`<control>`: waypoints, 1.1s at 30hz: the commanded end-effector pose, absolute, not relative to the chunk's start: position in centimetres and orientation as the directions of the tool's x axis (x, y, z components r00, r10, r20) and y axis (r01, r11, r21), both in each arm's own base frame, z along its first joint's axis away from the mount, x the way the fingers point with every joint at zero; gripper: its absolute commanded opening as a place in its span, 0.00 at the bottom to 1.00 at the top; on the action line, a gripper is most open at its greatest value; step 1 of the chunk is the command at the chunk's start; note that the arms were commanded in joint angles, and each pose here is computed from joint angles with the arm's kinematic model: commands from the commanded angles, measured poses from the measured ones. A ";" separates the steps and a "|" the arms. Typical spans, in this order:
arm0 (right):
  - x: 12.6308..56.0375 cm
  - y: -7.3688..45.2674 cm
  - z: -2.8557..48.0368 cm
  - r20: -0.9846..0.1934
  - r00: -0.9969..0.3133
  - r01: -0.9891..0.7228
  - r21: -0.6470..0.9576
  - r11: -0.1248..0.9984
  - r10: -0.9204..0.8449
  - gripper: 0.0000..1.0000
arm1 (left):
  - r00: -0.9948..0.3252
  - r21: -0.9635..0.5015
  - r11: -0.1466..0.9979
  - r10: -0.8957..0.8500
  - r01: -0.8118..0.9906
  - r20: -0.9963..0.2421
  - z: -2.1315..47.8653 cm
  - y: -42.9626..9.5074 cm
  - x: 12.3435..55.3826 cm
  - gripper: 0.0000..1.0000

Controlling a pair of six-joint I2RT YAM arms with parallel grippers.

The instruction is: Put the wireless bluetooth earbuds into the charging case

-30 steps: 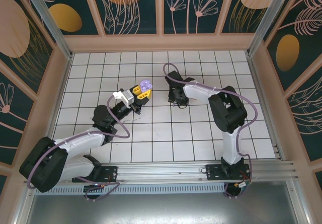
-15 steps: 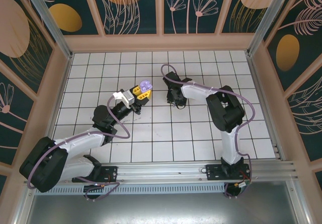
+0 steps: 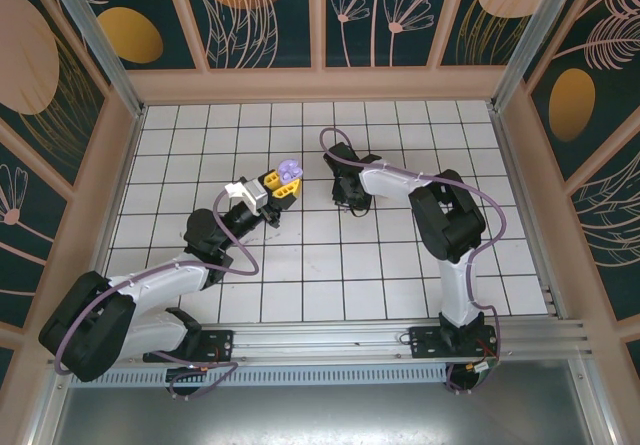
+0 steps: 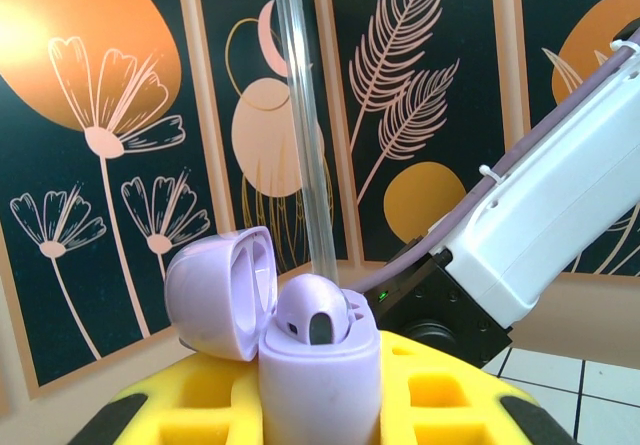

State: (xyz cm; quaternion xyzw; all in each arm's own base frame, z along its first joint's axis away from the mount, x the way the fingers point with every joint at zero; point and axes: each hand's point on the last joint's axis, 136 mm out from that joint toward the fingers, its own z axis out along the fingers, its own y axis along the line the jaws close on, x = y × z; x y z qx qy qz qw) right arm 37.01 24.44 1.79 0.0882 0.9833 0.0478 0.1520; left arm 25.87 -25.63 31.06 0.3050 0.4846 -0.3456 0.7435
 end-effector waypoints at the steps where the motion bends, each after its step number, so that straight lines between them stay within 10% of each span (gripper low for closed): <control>1: 36.8 25.0 0.3 -0.270 -0.946 0.156 0.115 0.981 0.182 0.27 | 0.331 0.141 0.572 -0.242 0.808 -0.912 32.3 -25.7 25.5 0.00; 33: 34.4 24.1 0.8 -0.260 -0.939 0.209 0.083 0.974 0.224 0.32 | 0.332 0.144 0.562 -0.248 0.814 -0.910 32.7 -26.0 25.6 0.00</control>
